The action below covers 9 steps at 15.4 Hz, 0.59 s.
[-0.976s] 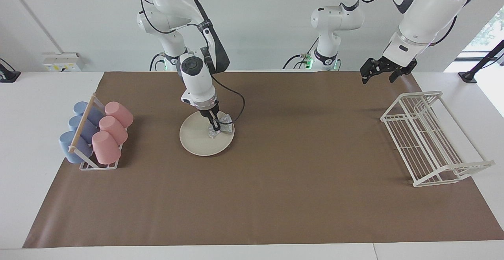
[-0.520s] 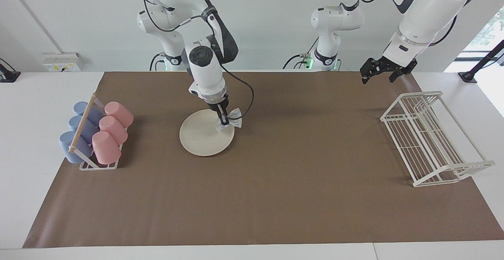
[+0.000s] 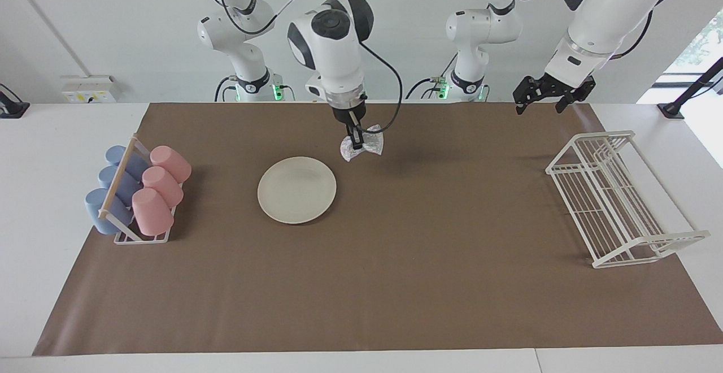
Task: Wipe plate with sponge
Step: 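Lift the sponge toward the left gripper while the left gripper extends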
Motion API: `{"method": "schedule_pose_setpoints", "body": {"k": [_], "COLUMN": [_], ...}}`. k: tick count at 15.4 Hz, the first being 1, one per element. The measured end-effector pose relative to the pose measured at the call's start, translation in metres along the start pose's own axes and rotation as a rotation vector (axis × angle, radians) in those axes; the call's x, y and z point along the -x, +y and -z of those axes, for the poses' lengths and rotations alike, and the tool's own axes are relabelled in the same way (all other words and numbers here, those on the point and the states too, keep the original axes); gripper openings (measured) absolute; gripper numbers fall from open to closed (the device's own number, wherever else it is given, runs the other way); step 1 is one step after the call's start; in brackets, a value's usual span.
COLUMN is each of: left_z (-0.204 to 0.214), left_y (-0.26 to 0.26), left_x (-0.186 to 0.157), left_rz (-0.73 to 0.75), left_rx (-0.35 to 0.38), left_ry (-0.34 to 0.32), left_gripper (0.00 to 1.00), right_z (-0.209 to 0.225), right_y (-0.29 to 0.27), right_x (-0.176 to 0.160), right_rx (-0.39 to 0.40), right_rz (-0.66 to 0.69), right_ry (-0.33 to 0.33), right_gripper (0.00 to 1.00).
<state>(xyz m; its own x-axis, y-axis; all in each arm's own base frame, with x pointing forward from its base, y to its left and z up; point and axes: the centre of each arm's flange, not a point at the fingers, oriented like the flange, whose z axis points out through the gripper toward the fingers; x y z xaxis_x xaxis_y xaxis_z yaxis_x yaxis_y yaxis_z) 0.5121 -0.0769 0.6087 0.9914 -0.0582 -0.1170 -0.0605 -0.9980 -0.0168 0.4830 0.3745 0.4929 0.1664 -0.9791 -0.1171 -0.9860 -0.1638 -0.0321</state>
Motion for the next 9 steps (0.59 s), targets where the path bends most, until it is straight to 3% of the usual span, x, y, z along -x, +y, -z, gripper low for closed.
{"method": "schedule_pose_setpoints", "body": {"k": [3, 9], "left_z": [0.000, -0.040], "left_y": [0.004, 0.028], "left_x": [0.000, 0.001], "left_rz": [-0.003, 0.073], "left_rx": [0.038, 0.490], "left_ry": [-0.003, 0.005], "left_gripper": [1.00, 1.00], "right_z": [0.012, 0.034], "right_y": [0.008, 0.003], "right_x": [0.021, 0.018], "right_rx": [-0.015, -0.014], "right_rz": [-0.004, -0.011], "right_ry": [0.013, 0.017], "right_gripper": [0.10, 0.10]}}
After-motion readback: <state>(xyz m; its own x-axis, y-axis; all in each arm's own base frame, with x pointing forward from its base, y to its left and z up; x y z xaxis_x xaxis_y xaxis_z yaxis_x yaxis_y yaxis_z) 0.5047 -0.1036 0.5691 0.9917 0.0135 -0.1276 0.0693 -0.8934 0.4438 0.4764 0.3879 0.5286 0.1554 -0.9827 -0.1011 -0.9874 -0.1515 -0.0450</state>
